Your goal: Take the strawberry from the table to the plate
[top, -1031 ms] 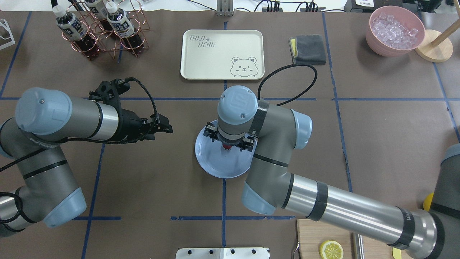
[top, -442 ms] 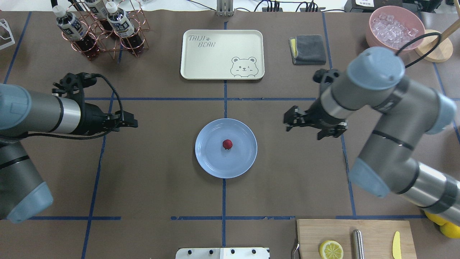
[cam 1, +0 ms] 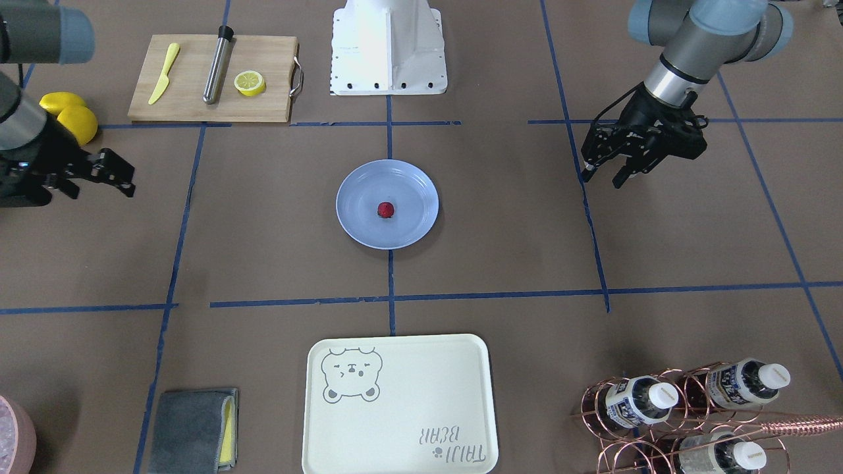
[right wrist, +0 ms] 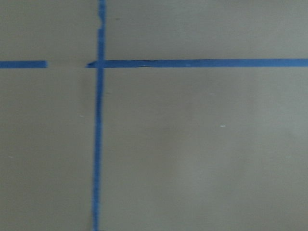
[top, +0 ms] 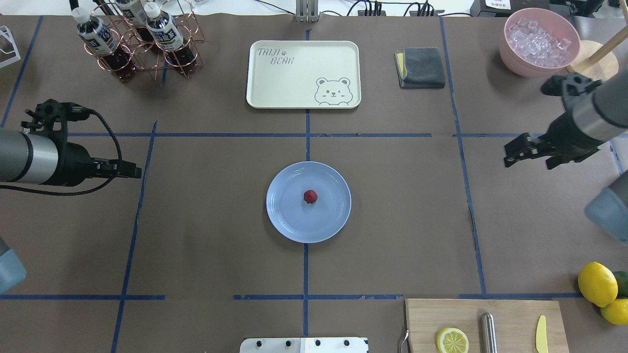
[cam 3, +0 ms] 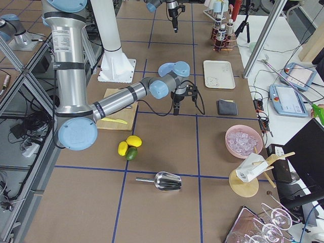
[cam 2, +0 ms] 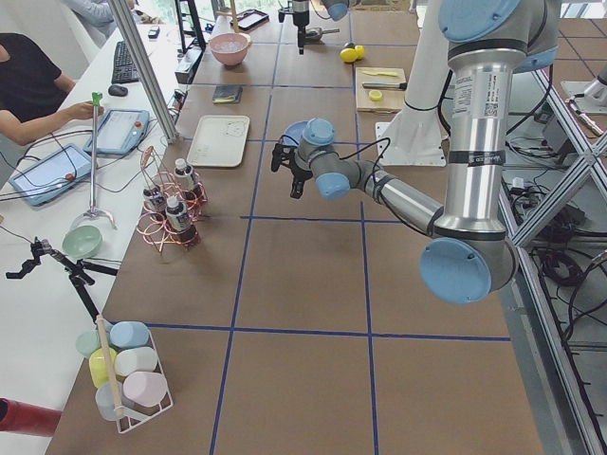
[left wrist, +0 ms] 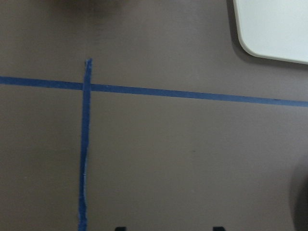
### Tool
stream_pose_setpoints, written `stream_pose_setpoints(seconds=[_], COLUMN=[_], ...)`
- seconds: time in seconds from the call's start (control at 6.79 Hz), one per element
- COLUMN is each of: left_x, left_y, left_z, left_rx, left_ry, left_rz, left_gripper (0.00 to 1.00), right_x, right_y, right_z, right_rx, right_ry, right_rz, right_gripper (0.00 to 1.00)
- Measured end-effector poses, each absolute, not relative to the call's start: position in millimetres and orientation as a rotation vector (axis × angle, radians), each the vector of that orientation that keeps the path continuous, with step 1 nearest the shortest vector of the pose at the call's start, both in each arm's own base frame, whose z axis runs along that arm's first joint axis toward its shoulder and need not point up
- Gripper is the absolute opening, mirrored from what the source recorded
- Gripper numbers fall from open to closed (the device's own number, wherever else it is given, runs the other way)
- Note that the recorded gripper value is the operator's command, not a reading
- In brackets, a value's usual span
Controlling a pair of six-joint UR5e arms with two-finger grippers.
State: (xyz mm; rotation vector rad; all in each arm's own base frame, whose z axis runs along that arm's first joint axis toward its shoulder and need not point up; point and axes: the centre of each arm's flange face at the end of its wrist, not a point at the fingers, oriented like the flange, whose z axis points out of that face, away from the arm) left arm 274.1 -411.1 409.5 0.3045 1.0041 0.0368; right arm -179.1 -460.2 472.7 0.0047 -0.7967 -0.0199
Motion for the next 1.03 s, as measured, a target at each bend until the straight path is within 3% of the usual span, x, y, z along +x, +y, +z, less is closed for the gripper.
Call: stream_pose_setpoints(seconds=[0.59, 0.74, 1.03], left_x=[109.9, 63.3, 13.4], left_y=[-433.2, -438.5, -435.3], left_z=[505.5, 527.5, 568.7], left_rx=[0.41, 0.388, 0.277], left_ry=[0.84, 0.809, 0.804], left_rz=[0.328, 0.359, 0.341], left_gripper=[0.73, 1.0, 1.0], right_x=[-12.1, 6.5, 19.9], right_y=[-444.4, -438.4, -430.6], right_z=[608.3, 622.0, 630.5], right_rx=[0.07, 0.078, 0.084], right_ry=[-0.771, -0.782, -0.802], right_rz=[-0.171, -0.176, -0.176], right_gripper=[1.0, 1.0, 1.0])
